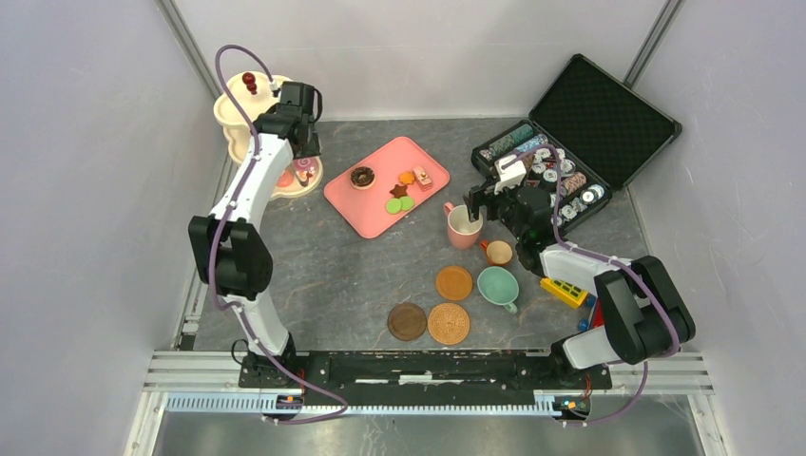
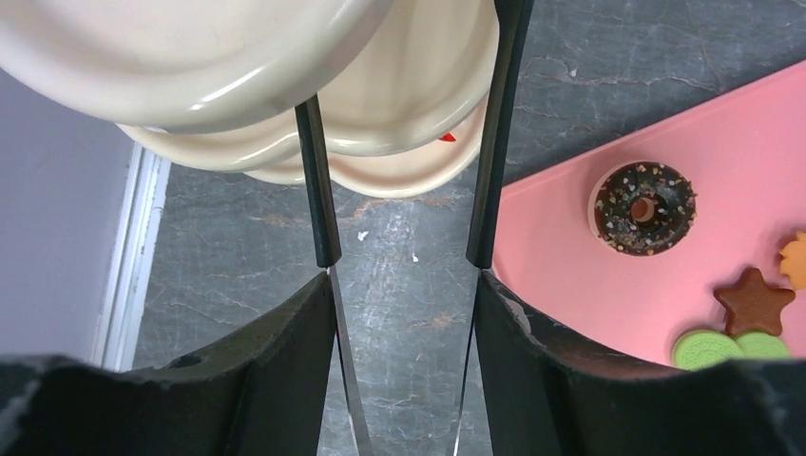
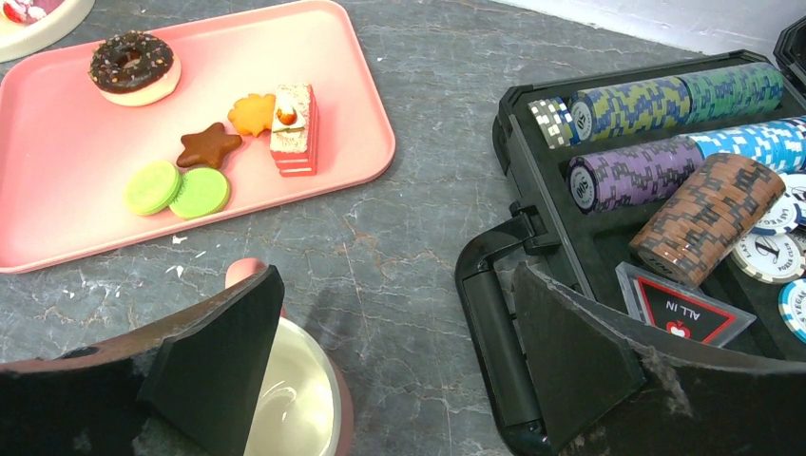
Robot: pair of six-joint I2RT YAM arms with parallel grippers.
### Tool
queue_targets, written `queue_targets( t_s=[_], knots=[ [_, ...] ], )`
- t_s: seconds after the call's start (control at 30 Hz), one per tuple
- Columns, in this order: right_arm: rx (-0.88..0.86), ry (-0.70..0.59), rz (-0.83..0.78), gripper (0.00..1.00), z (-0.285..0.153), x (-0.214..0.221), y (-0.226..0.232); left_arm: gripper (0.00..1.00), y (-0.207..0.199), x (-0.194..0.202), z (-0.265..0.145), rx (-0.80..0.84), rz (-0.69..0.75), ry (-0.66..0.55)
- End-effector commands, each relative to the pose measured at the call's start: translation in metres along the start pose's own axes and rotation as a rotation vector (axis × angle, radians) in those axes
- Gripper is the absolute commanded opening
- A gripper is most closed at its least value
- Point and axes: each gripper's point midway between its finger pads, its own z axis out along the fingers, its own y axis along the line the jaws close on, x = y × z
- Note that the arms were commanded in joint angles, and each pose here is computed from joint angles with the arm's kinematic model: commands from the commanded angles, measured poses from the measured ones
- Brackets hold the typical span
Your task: Serve the afternoon tea
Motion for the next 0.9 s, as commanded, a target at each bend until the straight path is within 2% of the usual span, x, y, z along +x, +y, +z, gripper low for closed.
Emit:
queue_targets(
  t_s=[0.0, 0.3, 0.43, 0.6, 0.73, 0.87],
  knots=[
    [-0.005, -0.035, -0.012, 0.98, 0.009, -0.018, -0.001, 0.59, -0.006, -0.005, -0.017, 0.073, -0.096, -0.036],
    [-0.004, 0.035, -0.044, 0.98, 0.009, -0.013, 0.001, 0.59, -0.034, 0.039, -0.057, 0.303, -0.06, 0.042],
    [0.012, 0.124, -0.041, 0.98, 0.009, -0.007, 0.002, 0.59, -0.05, 0.054, -0.083, 0.423, -0.002, 0.055],
    [0.055, 0.273, 0.008, 0.98, -0.01, 0.006, 0.0, 0.59, -0.104, 0.081, -0.109, 0.598, 0.079, 0.101],
    [0.041, 0.296, 0.05, 0.98, -0.028, -0.004, 0.005, 0.59, -0.146, 0.101, -0.116, 0.675, 0.179, 0.124],
    [0.081, 0.328, 0.041, 0.98, -0.046, -0.007, -0.002, 0.58, -0.181, 0.111, -0.111, 0.707, 0.204, 0.172]
  ],
)
